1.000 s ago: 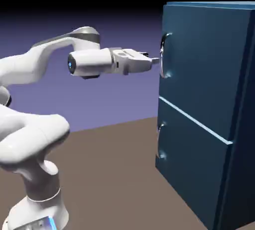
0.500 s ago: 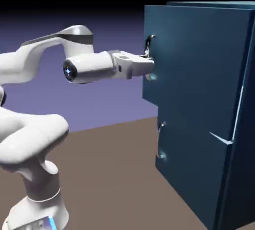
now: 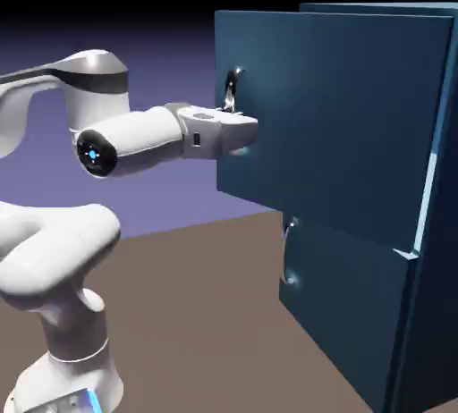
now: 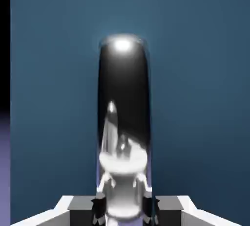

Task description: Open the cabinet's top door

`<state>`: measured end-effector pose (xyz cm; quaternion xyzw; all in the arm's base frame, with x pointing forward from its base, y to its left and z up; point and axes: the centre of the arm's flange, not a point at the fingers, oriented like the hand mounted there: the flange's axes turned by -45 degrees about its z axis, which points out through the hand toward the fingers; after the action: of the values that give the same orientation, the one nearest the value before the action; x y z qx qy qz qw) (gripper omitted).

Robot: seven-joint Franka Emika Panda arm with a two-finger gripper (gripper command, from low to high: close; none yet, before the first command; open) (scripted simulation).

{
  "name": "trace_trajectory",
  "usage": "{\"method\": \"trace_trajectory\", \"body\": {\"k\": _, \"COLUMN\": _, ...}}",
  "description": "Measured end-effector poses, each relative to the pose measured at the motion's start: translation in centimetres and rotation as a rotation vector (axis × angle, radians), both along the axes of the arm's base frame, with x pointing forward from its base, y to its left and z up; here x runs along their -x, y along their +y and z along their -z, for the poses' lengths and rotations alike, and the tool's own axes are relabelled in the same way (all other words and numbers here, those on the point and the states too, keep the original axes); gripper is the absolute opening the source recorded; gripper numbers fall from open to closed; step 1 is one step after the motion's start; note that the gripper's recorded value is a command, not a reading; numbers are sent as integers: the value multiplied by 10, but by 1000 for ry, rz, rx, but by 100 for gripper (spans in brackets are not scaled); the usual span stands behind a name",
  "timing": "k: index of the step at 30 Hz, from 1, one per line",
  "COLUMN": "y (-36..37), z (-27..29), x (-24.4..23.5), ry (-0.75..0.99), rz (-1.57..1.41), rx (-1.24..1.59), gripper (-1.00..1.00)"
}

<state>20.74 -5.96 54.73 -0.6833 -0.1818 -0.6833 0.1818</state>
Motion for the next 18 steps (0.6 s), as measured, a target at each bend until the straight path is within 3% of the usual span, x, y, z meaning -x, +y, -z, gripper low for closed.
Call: {"method": "trace_trajectory", "body": {"k": 18, "y": -125, "z": 0, "x": 61, "ry": 0, "rz": -379, "rx": 0, "gripper": -100}}
